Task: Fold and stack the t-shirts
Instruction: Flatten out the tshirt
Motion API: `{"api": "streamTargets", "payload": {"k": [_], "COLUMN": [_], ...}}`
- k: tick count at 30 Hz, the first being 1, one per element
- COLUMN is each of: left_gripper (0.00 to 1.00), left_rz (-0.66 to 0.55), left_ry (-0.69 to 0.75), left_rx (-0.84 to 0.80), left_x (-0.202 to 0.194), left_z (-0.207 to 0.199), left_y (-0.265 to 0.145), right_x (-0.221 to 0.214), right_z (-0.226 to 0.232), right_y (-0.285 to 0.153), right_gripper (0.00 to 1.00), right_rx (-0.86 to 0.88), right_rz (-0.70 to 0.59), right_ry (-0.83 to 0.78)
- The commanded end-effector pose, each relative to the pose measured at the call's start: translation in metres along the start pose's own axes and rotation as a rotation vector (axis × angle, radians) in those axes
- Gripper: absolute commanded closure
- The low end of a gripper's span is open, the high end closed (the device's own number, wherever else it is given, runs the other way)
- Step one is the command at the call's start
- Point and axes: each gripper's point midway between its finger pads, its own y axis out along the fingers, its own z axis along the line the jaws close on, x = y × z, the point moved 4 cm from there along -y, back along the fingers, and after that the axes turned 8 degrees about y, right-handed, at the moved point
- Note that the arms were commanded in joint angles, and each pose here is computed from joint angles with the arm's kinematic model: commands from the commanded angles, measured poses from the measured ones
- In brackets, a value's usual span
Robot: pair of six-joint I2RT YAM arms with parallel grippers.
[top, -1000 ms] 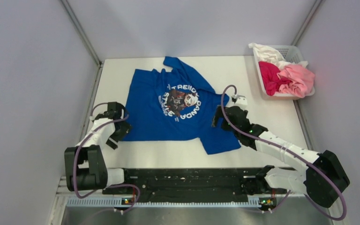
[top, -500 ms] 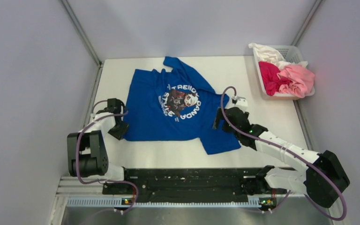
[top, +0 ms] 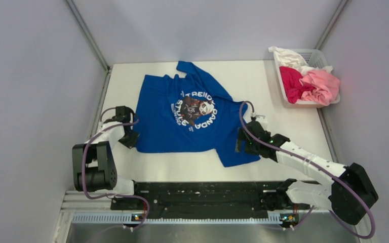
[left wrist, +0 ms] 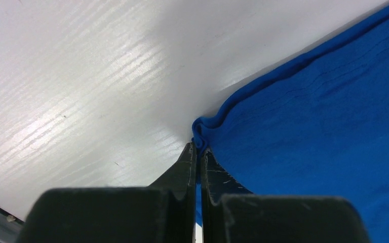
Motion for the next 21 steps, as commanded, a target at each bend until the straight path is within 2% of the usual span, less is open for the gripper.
{"api": "streamTargets", "payload": {"k": [1,6,9,12,15,16,17,21], "left_gripper": [1.0,1.0,1.0,1.0,1.0,1.0,1.0,1.0], "left_rz": [0.023,0.013,-0.002,-0.008,-0.028,-0.044,-0.063,-0.226], "left_ry": [0.012,0.019,0.018,0.019,0.025,0.036,0.047,0.035], "left_rx": [-0.054,-0.072,-0.078,-0.09,-0.105,-0.132,-0.169,-0.356], "left_x": [-0.008,-0.006,-0.005,-0.005,-0.002,0.002,0.006,0.034], "left_z": [-0.001,-0.001,0.001,0.001,0.002,0.0,-0.004,-0.019], "left_y": [-0.007,-0.014,-0.017,-0.022,-0.031,-0.037,-0.046,-0.11], "right_x": [-0.027,-0.035,-0.04,-0.047,-0.045,-0.036,-0.023,0.056], "right_z": [-0.006,-0.006,-0.008,-0.006,-0.002,0.001,0.006,0.035], "right_y": [-0.005,0.017,0.034,0.045,0.043,0.039,0.033,-0.018], "right_gripper": [0.15,0.19,0.26,0.42,0.79,0.95,1.0,1.0], "right_rx": [0.007,-0.056,-0.104,-0.133,-0.15,-0.14,-0.127,-0.006], "right_rz": [0.117,0.127,0.12,0.129,0.094,0.056,0.001,-0.3], "right_ry": [0.023,-0.009,-0.003,-0.008,-0.031,-0.022,-0.005,0.105]}}
